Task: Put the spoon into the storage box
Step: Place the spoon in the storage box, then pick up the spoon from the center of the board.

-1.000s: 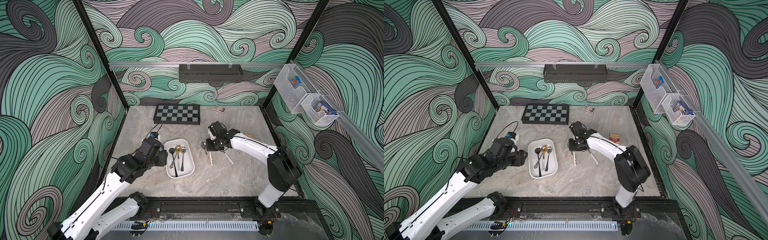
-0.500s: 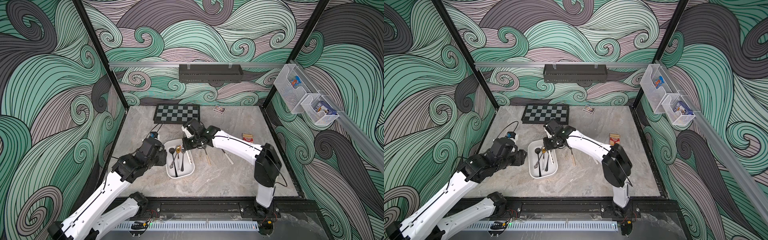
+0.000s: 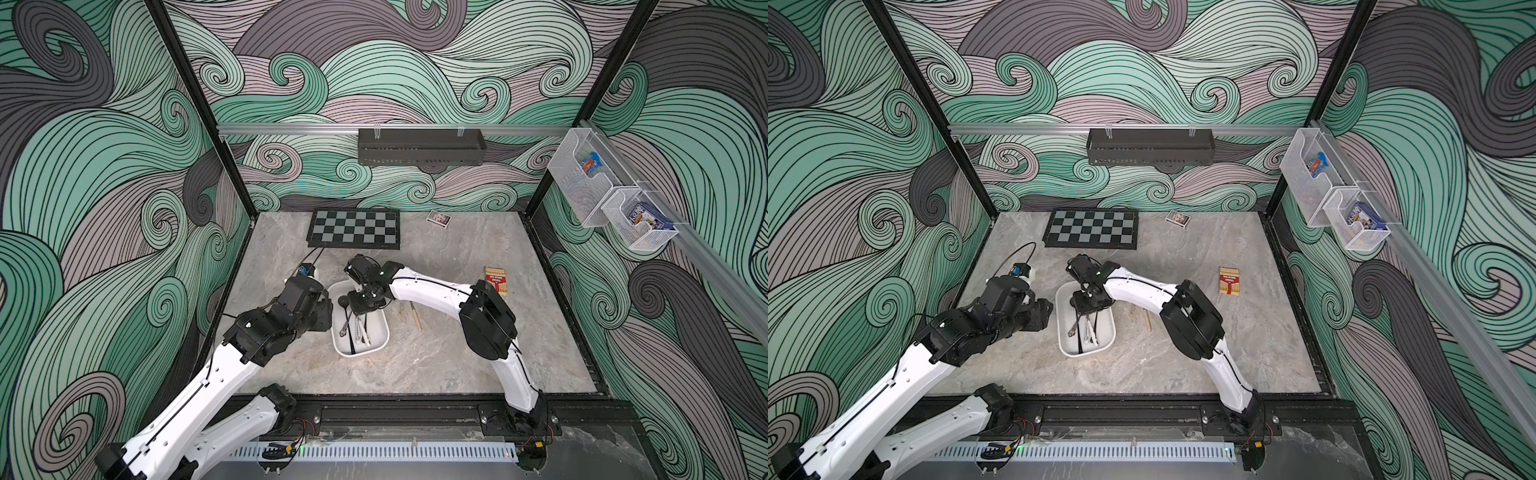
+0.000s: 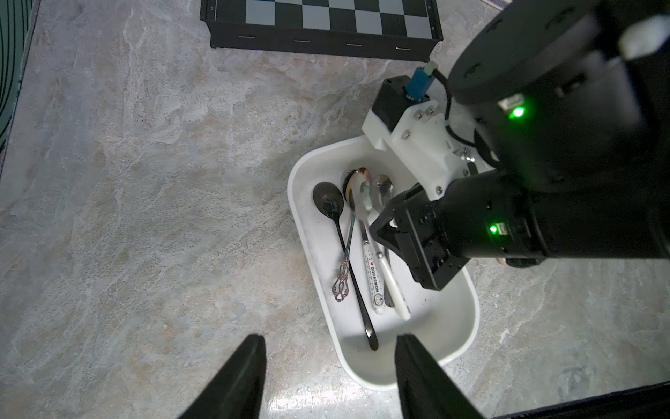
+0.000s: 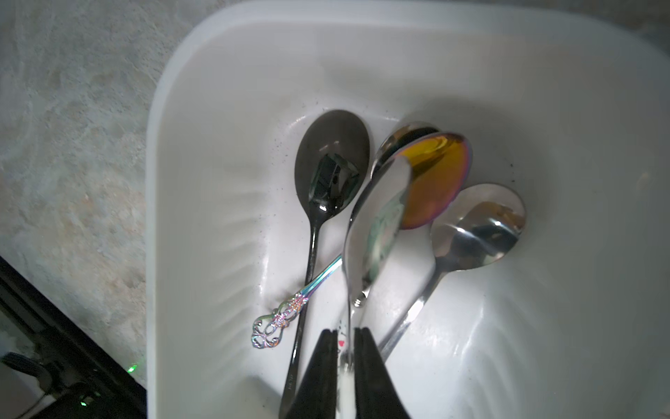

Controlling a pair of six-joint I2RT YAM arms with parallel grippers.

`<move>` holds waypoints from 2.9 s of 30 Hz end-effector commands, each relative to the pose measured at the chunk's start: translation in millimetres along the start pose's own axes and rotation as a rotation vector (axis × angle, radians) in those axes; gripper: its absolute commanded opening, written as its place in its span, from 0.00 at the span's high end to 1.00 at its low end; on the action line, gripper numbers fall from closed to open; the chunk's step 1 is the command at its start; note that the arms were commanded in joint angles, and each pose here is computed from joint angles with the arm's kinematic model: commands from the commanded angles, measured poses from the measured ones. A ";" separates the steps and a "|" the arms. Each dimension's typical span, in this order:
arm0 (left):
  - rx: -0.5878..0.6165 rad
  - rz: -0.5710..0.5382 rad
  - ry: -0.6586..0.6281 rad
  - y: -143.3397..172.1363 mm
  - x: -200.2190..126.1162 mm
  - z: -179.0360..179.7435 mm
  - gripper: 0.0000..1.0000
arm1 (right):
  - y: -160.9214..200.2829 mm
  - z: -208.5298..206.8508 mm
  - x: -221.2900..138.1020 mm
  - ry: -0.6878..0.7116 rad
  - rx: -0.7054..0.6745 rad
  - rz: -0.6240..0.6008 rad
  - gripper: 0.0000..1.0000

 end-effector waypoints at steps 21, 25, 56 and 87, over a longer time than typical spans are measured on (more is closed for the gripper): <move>0.112 0.115 0.134 -23.3 24.4 -84.1 0.42 | 3.6 -236.7 -167.4 0.148 0.269 -0.352 0.64; 0.122 0.219 0.125 -25.9 52.4 -128.0 0.42 | 22.0 -285.2 -167.1 0.167 0.430 -0.384 0.63; 0.110 0.453 -0.043 -9.5 231.4 -234.7 0.51 | 43.0 -310.6 -160.5 0.192 0.506 -0.402 0.62; 0.110 0.585 -0.032 68.7 250.6 -206.9 0.88 | 45.4 -310.1 -151.8 0.176 0.519 -0.379 0.62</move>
Point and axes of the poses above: each gripper's point midway between its finger pads, its own x axis out along the fingers, its own z axis along the line the jaws close on, y = z × x, the point moved 1 cm from there along -x, back along the fingers, and after that the axes turned 11 degrees about x, right-handed, at the moved point
